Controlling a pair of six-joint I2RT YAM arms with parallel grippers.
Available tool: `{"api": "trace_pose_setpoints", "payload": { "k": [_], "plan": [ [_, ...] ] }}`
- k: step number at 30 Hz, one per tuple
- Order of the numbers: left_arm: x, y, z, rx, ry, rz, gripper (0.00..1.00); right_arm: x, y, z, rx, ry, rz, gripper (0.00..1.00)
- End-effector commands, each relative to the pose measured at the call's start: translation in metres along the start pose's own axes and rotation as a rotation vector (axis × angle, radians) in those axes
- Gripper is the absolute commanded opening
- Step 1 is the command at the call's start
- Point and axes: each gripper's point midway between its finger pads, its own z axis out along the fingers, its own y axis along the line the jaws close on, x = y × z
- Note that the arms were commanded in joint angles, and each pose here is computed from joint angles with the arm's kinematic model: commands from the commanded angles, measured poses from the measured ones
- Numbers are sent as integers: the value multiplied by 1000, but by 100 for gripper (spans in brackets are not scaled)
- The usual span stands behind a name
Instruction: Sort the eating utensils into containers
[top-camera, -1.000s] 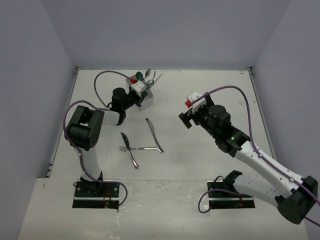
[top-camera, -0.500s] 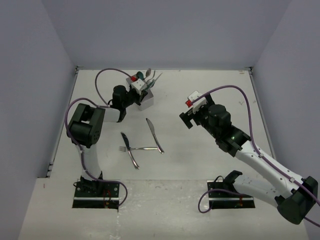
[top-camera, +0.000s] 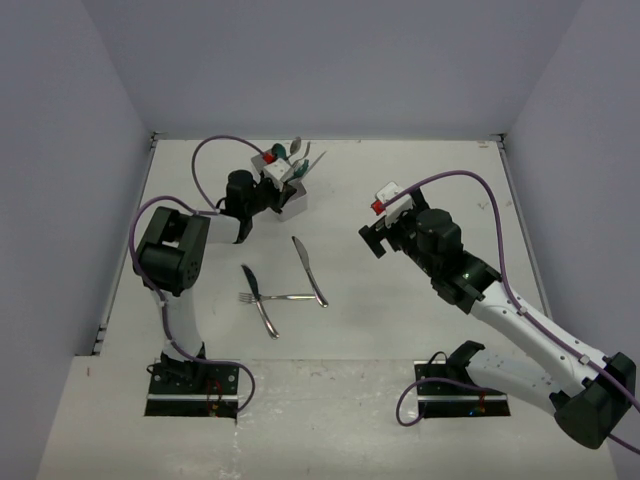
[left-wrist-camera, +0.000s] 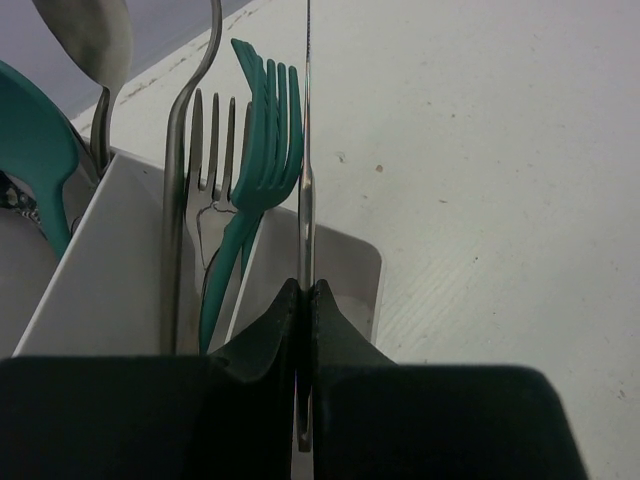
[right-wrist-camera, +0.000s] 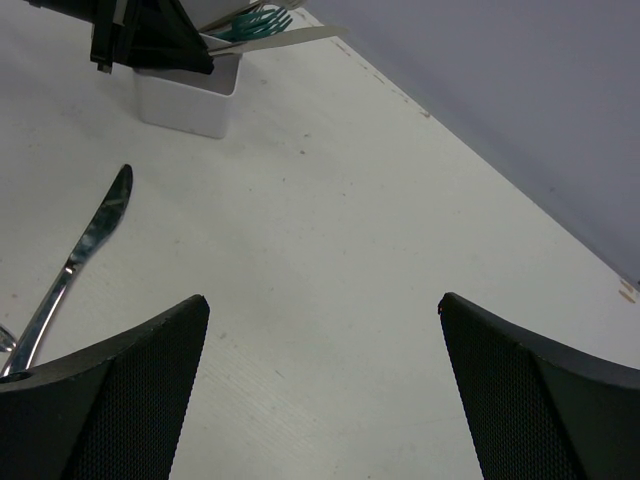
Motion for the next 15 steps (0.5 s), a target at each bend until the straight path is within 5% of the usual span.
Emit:
{"api": "trace_pose_setpoints", "payload": {
  "k": [1,9,11,15],
  "plan": [
    [-21,9,-7,-40,-32,-4,0,-18,-10,-4,28,-41,25,99],
    [-29,8,-13,-44,-21,-21,8,-17,-9,-4,24,-37,18,99],
    [-32,7,-14,-42,-22,-14,22,-15,-9,-3,26,-32,16,99],
    [-35,8,-16,-46,-19,-4,28,-16,-8,-2,18,-34,14,99]
  ]
}}
